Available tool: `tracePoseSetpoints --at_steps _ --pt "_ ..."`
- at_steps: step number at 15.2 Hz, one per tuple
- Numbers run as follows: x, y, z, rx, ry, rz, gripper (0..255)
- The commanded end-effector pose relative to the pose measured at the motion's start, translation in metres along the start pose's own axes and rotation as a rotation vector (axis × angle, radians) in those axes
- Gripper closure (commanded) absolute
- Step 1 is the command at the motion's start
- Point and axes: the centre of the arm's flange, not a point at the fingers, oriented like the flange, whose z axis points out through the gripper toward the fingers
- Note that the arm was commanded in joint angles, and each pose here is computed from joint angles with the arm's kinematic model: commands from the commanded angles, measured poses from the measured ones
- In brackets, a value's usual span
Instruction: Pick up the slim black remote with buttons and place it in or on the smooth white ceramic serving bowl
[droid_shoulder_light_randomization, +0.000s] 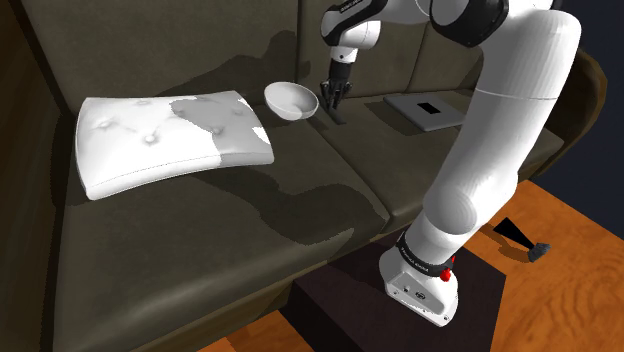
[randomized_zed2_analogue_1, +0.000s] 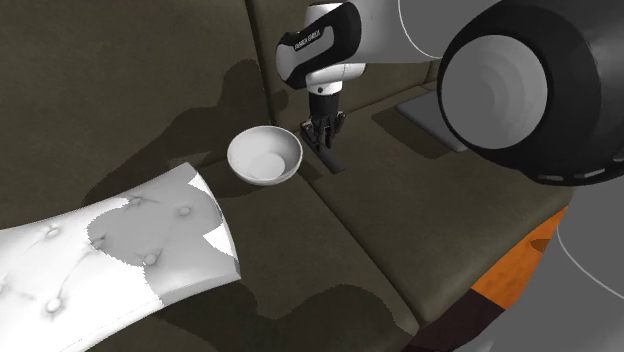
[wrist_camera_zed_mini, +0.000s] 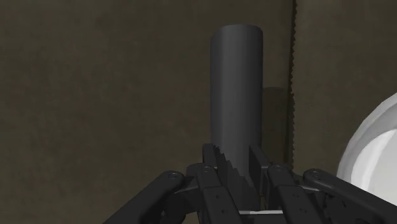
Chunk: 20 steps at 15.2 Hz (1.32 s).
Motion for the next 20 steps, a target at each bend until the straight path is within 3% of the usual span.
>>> tracePoseSetpoints --at_steps 1,20 --pt "-0.001 -0.001 -0.011 0.000 -0.001 0.000 255" --pt "-0.010 -0.004 -0.111 0.000 -0.001 0.000 255"
